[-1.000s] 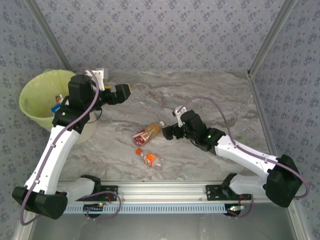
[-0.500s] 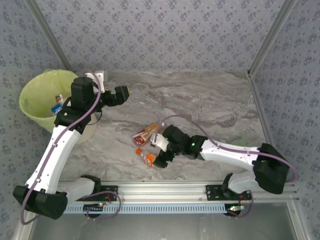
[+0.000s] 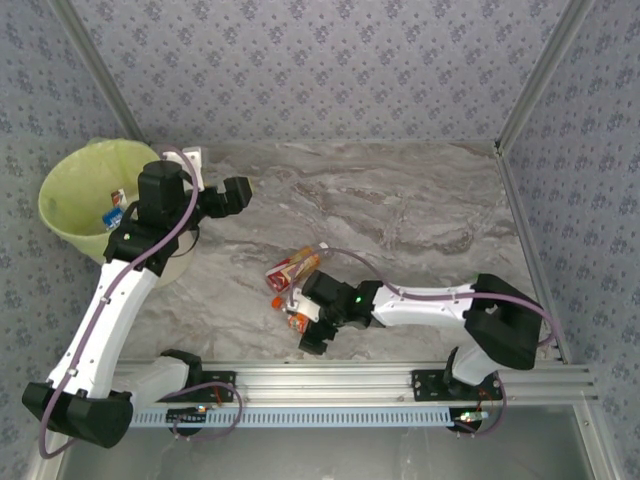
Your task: Put the plastic bottles in the bin
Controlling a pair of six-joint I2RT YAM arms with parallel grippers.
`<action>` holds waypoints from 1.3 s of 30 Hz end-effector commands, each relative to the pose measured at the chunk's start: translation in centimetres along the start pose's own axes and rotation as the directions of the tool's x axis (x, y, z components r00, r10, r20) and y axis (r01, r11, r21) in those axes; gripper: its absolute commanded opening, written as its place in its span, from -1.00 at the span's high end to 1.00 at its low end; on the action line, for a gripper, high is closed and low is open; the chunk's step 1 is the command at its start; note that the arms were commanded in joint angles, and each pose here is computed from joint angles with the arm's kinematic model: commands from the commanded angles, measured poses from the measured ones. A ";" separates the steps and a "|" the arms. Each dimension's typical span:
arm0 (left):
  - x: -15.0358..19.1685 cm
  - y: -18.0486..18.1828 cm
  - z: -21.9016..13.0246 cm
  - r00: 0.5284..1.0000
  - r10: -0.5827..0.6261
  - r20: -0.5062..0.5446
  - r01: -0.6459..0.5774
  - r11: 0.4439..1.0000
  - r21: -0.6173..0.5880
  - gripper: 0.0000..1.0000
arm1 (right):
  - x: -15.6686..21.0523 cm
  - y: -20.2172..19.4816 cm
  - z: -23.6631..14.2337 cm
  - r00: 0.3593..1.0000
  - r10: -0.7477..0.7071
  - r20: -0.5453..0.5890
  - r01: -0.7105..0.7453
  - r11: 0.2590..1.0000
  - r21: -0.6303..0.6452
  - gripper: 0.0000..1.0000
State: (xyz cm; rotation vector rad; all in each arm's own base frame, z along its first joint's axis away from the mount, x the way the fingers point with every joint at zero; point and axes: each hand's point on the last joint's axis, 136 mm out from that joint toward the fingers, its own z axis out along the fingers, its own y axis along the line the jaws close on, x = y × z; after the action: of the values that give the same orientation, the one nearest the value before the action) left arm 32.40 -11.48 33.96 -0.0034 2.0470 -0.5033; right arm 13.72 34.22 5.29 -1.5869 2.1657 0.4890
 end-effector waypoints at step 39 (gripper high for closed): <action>-0.1 -1.0 2.2 0.991 -0.131 -0.029 0.133 0.989 0.069 -0.99 | -4.5 -8.8 -11.6 0.877 0.094 0.471 -0.231 0.943 0.241 0.09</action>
State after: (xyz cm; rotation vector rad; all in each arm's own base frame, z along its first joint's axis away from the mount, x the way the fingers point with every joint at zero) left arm 33.65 -12.39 32.43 -0.0778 2.0973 -0.5783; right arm 20.34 29.45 15.34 -1.1219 1.9744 0.4975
